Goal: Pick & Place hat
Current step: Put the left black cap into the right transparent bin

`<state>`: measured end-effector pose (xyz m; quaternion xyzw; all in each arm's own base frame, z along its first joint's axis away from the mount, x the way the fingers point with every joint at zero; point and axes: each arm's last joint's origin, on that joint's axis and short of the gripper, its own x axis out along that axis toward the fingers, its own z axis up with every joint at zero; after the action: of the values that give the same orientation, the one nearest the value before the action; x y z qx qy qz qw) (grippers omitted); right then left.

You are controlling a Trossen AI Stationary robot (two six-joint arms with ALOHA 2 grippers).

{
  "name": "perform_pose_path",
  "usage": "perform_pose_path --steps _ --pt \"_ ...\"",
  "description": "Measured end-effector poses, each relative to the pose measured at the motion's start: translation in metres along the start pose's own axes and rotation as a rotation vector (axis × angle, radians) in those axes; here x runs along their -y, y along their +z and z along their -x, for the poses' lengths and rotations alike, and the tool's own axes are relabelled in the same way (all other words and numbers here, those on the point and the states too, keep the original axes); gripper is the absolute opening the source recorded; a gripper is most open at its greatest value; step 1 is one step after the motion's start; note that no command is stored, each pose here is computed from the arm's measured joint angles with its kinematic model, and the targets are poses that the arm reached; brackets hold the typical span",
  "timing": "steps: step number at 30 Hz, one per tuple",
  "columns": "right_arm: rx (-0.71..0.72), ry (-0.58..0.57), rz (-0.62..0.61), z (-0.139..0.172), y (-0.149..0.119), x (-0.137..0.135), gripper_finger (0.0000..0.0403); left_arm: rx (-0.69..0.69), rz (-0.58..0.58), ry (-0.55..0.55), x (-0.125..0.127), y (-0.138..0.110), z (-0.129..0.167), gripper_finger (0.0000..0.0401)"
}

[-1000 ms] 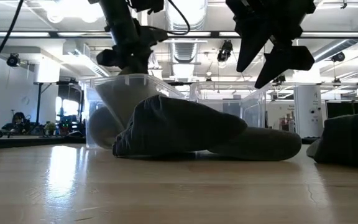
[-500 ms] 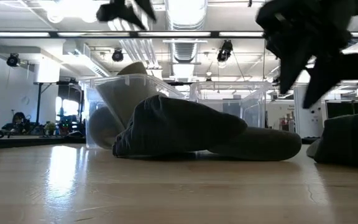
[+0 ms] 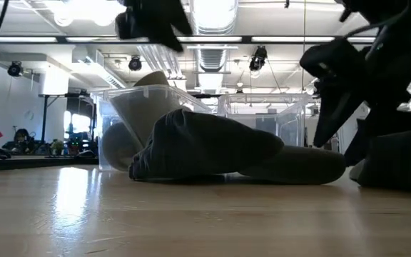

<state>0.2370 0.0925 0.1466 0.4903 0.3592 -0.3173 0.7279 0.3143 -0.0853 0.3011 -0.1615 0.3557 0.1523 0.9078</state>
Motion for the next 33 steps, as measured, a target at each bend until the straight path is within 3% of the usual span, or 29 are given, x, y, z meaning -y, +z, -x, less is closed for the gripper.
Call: perform_pose_path --steps 6,11,17,27,33 --pt "0.141 0.083 -0.078 -0.009 -0.001 0.016 0.0247 -0.113 -0.072 0.110 0.009 -0.026 -0.052 0.0179" --pt "0.162 0.209 0.008 -0.011 0.000 0.012 0.0247 -0.165 -0.092 0.145 0.013 -0.041 -0.084 0.0179" --pt "0.146 0.366 0.078 -0.008 0.000 0.000 0.0239 -0.203 -0.067 0.029 0.022 -0.047 -0.105 0.0179" --pt "0.221 0.345 0.093 -0.011 0.012 -0.006 0.0216 0.023 0.024 -0.159 0.033 -0.019 -0.111 0.0179" --pt "0.158 0.429 0.149 -0.006 0.014 -0.019 0.0178 0.053 0.060 -0.192 0.034 -0.011 -0.109 0.0179"
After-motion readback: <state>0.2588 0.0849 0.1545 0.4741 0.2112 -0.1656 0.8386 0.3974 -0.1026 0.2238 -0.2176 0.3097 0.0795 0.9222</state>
